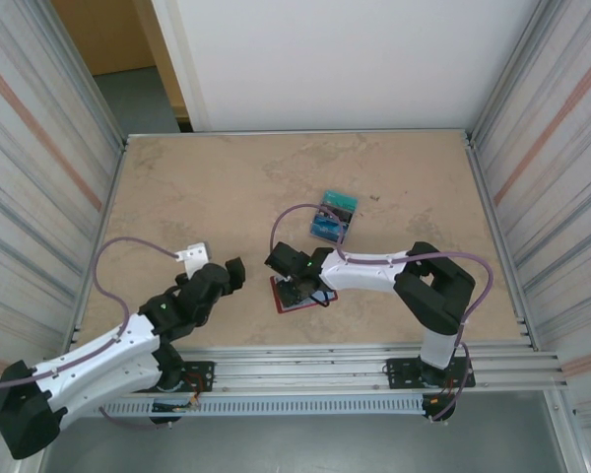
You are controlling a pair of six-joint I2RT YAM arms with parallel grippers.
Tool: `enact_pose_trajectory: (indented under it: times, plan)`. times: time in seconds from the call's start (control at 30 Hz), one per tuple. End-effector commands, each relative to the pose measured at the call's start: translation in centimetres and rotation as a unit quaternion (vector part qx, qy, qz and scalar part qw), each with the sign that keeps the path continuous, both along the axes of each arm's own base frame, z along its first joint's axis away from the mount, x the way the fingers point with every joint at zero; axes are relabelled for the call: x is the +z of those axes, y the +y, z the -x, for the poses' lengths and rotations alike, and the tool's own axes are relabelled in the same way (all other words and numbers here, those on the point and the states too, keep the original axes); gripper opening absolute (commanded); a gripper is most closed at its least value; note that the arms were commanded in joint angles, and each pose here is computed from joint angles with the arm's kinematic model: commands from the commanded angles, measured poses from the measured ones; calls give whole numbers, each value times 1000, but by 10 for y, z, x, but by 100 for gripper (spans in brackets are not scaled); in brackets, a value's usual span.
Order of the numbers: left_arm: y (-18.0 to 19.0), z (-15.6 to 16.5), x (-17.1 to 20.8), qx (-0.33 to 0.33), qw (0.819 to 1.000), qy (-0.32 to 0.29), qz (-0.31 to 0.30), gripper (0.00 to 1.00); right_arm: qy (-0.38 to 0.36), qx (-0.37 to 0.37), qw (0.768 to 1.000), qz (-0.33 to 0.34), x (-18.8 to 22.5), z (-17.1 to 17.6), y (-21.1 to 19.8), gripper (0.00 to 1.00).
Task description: Take the credit cards out of the card holder
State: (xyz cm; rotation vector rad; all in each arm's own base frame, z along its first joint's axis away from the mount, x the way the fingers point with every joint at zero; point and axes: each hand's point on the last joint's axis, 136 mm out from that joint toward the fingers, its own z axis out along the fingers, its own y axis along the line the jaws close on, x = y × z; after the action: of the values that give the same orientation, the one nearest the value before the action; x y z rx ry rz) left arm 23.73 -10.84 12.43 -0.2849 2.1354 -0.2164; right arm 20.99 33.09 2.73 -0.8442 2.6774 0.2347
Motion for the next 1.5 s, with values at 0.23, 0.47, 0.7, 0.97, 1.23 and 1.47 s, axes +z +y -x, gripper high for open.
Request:
enact_pose_trajectory:
  times: [0.23,0.47,0.7,0.97,1.23,1.47]
  plan:
    - [-13,-14,17,-16,1000,-14,-11,99,-43,-41,997,45,16,-11,-28,48]
    - [-15,-14,19,-20,1000,-15,-10,99,-51,-59,996,47,20,-15,-40,48]
    - [-17,-14,20,-25,1000,-14,-13,99,-49,-85,994,45,22,-22,-56,48]
    - [-29,-16,15,-49,998,4,-24,99,-37,-119,992,30,24,-28,-75,49]
    - [-55,-18,5,-85,994,27,-62,99,-20,-159,987,7,25,-32,-96,49]
    - [-89,-20,-7,-126,985,54,-105,99,-15,-189,982,-12,31,-36,-113,48]
